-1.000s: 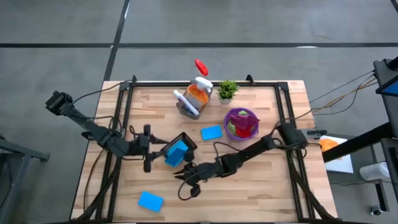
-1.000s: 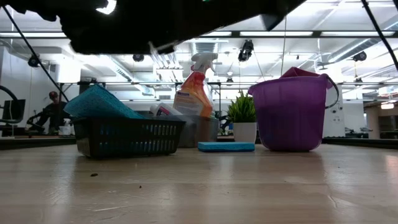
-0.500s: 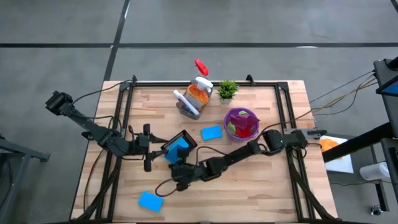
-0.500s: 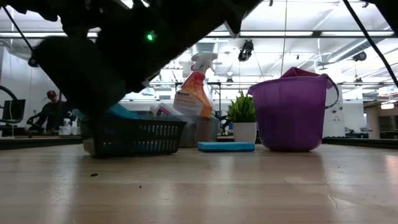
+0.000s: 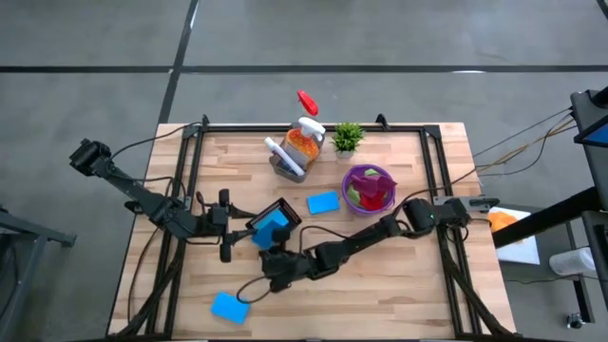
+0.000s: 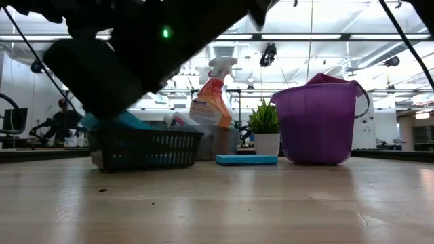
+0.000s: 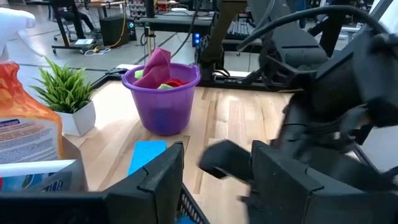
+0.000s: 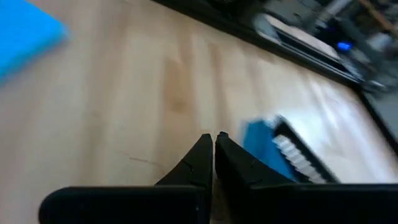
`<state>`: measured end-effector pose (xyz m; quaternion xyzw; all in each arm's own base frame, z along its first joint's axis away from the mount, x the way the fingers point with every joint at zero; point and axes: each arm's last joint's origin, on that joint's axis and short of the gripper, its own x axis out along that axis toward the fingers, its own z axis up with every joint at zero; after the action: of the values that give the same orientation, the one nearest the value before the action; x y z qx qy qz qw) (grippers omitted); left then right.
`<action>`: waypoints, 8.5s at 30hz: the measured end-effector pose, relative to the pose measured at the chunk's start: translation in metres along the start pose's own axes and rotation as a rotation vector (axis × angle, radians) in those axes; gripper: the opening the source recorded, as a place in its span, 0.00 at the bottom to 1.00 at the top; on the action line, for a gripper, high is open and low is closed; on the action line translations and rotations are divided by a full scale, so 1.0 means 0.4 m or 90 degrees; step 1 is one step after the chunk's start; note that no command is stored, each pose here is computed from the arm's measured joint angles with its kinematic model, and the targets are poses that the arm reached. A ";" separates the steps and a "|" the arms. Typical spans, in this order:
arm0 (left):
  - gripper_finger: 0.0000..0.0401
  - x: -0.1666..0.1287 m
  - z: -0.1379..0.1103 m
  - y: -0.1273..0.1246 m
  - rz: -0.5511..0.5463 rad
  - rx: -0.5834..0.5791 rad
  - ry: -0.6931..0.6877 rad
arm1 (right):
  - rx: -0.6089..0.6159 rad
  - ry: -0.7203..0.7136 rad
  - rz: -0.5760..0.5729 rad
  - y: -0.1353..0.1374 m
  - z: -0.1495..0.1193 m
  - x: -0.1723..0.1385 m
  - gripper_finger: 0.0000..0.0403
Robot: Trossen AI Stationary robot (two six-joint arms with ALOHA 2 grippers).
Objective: Pick & Place Kitchen Items
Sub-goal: Put the blue sponge into the black basket
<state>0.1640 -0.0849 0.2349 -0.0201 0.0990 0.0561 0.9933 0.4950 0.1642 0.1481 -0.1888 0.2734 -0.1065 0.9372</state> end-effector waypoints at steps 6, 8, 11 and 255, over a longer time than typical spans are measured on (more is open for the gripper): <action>0.48 0.000 0.000 0.000 -0.002 0.000 0.000 | 0.016 0.071 -0.042 -0.041 -0.032 0.023 0.04; 0.48 0.000 0.000 0.000 -0.002 0.000 0.000 | 0.028 0.096 -0.055 -0.056 -0.045 0.031 0.04; 0.48 0.000 0.000 0.000 -0.002 0.000 0.000 | 0.031 0.093 -0.067 -0.063 -0.044 0.035 0.04; 0.00 0.664 -0.108 -0.031 -0.096 -0.050 0.508 | -0.047 -0.341 0.001 0.026 -0.117 -0.670 0.75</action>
<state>0.4157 -0.0711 0.1400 -0.0853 0.4727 -0.0251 0.8767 0.2485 0.2408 0.2340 -0.2439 0.0193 -0.0416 0.9687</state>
